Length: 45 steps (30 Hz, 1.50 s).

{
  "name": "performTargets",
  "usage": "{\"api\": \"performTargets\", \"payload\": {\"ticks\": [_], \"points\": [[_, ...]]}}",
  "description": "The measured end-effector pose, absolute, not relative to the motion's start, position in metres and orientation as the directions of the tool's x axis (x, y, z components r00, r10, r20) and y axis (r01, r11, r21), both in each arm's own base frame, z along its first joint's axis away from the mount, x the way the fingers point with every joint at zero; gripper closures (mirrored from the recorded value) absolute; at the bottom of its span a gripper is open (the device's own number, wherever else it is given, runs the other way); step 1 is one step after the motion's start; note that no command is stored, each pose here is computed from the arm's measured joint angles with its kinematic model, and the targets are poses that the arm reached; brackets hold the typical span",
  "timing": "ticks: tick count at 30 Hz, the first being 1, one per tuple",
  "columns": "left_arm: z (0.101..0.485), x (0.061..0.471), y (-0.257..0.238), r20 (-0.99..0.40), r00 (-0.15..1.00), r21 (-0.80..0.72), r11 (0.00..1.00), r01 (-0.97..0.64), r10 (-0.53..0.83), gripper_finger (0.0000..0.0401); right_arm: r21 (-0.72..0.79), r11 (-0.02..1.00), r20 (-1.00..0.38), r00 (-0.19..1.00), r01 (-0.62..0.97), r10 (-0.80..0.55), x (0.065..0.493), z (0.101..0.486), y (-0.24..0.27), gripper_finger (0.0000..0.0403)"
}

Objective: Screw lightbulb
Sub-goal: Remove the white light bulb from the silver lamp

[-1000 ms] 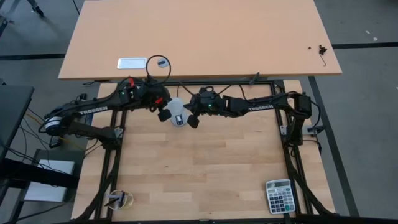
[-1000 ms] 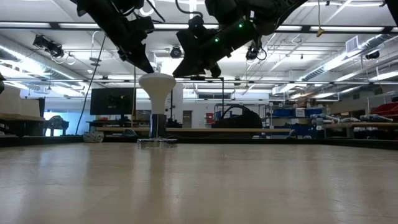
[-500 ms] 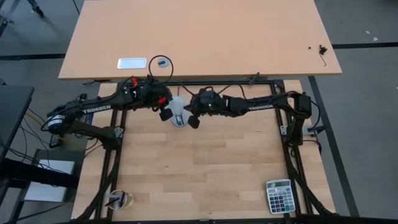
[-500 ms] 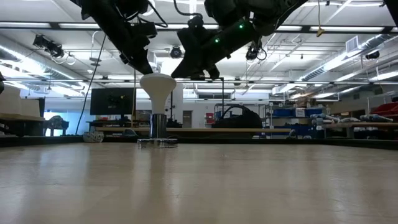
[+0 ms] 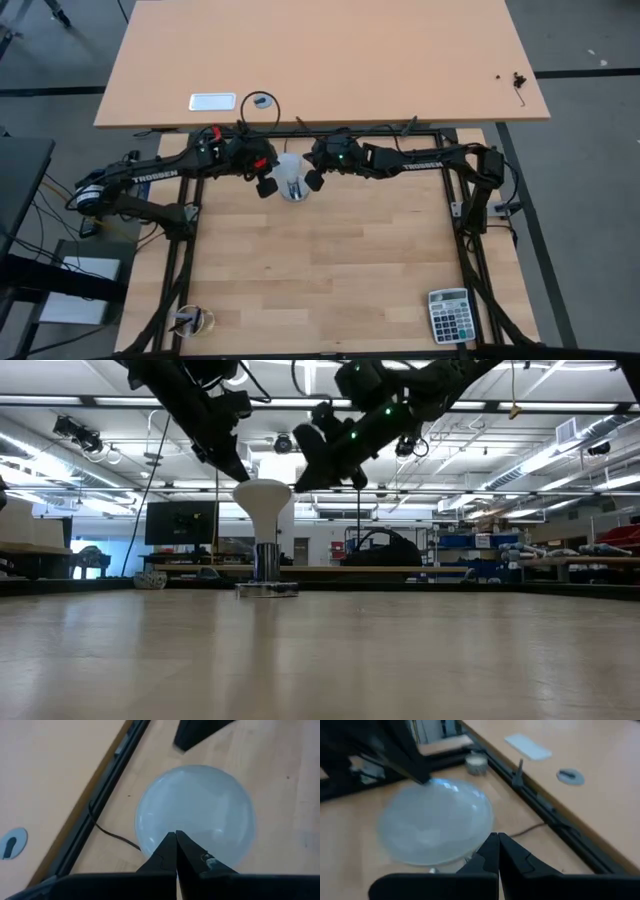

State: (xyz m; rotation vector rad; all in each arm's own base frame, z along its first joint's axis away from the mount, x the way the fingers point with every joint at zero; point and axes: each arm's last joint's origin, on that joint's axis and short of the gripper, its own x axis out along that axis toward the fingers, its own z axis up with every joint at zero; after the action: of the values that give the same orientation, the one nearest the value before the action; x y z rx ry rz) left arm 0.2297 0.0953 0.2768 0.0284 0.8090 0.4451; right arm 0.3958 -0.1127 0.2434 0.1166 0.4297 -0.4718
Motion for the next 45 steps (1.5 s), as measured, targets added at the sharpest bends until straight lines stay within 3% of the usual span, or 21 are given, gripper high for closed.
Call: {"api": "performTargets", "payload": {"ticks": [11,25,45], "points": [[0.279,0.234,0.097,-0.657,0.638,0.190,0.907,-0.376,0.402,0.0401,0.021,0.947,-0.423,0.861,0.321,-0.283,0.399,0.255,-0.072,0.0394],[0.296,0.238,0.097,-0.615,0.683,0.186,0.914,-0.360,0.394,0.0401,0.023,0.951,-0.414,0.869,0.310,-0.273,0.400,0.256,-0.069,0.0394],[0.281,0.238,0.099,-0.660,0.652,0.181,0.922,-0.342,0.372,0.0401,0.027,0.966,-0.418,0.881,0.258,-0.223,0.401,0.255,-0.067,0.0394]]}}
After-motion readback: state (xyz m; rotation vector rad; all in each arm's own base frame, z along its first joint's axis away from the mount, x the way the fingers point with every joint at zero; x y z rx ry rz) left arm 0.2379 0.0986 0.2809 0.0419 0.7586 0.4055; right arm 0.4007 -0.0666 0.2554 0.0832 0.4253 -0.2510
